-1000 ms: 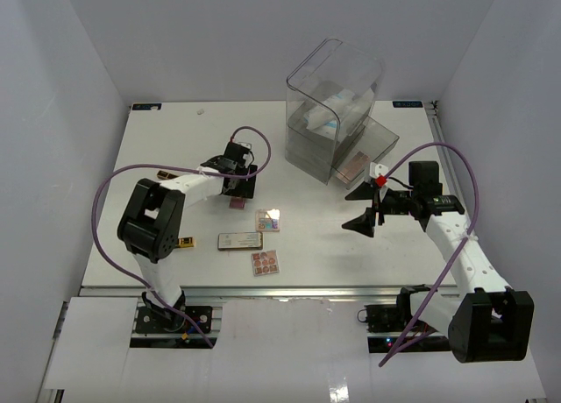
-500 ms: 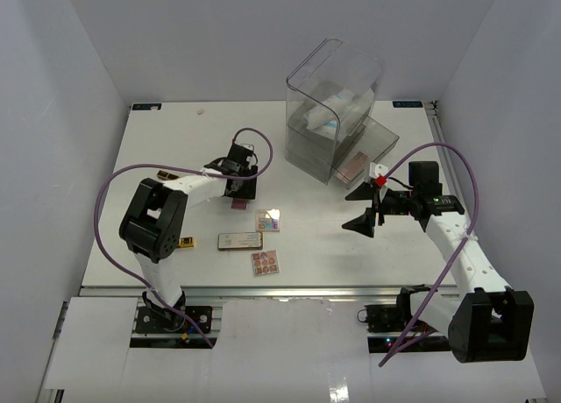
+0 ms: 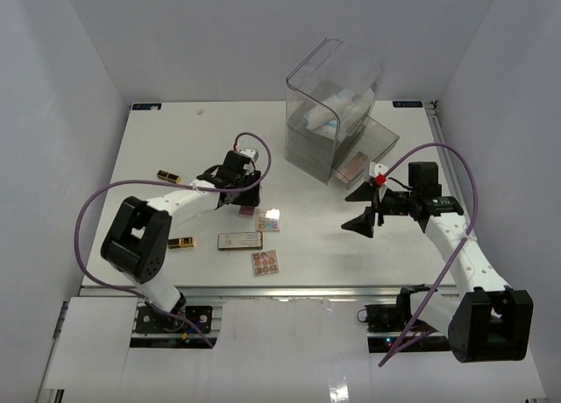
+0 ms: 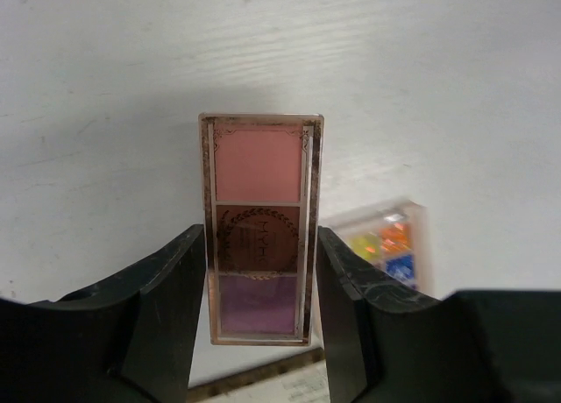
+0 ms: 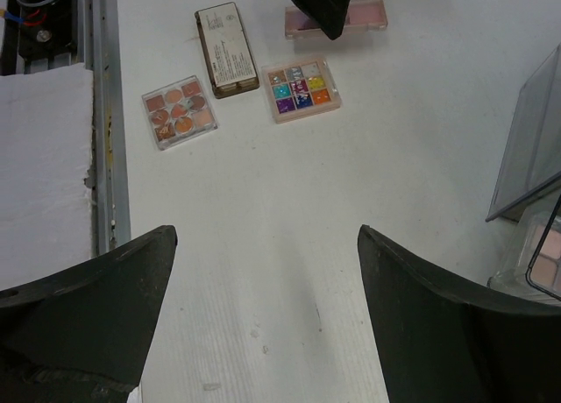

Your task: Organize the makeup

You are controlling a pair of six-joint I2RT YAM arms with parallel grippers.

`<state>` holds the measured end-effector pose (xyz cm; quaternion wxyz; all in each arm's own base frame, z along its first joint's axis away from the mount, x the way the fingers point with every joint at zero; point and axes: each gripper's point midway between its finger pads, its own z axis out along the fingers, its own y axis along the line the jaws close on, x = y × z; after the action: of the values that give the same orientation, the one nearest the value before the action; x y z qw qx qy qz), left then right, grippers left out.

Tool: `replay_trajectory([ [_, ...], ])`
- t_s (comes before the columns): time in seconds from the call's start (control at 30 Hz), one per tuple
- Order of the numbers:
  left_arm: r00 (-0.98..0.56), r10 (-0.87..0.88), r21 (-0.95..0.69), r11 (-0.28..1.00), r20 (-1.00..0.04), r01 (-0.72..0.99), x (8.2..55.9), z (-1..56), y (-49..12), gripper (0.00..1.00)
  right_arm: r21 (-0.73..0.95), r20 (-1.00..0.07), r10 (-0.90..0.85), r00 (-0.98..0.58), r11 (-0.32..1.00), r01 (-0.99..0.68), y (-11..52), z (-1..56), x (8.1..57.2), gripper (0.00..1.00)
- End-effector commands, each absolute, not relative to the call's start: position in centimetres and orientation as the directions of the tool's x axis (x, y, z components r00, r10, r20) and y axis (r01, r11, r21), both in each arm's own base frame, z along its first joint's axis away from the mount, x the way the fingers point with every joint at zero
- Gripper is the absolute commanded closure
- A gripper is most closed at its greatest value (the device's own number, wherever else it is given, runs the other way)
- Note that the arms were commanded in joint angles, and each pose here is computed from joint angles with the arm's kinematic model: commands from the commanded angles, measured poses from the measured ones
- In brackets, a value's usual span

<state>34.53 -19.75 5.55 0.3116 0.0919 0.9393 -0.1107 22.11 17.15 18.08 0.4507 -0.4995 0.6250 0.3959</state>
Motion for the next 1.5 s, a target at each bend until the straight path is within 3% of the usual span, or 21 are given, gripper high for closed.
replay_trajectory([
  [0.0, -0.662, 0.023, -0.329, 0.854, -0.749, 0.403, 33.6, 13.4, -24.2, 1.00, 0.083, -0.958, -0.253, -0.133, 0.201, -0.976, 17.3, 18.0, 22.5, 0.10],
  [0.37, -0.580, -0.038, -0.490, 0.581, -0.814, 0.650, 26.5, 19.8, -31.3, 1.00, 0.058, -0.964, -0.243, -0.106, 0.198, -0.979, 17.6, 20.2, 23.3, 0.10],
  [0.6, -0.575, 0.008, -0.522, 0.411, -0.818, 0.748, 22.8, 21.0, -34.3, 1.00, -0.266, -0.935, -0.265, 0.235, 0.089, -0.960, 17.5, 21.7, 22.6, 0.10],
  [0.8, -0.584, 0.049, -0.542, 0.317, -0.810, 0.778, 20.7, 21.5, -35.2, 1.00, -0.532, -0.816, -0.221, 0.533, -0.071, -0.844, 18.3, 24.2, 20.6, 0.10],
  [1.2, -0.610, 0.151, -0.561, 0.273, -0.777, 0.782, 19.5, 19.9, -35.7, 0.99, -0.667, -0.639, -0.318, 0.700, -0.223, -0.711, 18.2, 24.3, 20.1, 0.02],
  [1.47, -0.605, 0.211, -0.576, 0.186, -0.768, 0.796, 18.8, 20.9, -36.6, 0.99, -0.655, -0.540, -0.356, 0.763, -0.392, -0.646, 20.1, 22.6, 19.7, 0.27],
])
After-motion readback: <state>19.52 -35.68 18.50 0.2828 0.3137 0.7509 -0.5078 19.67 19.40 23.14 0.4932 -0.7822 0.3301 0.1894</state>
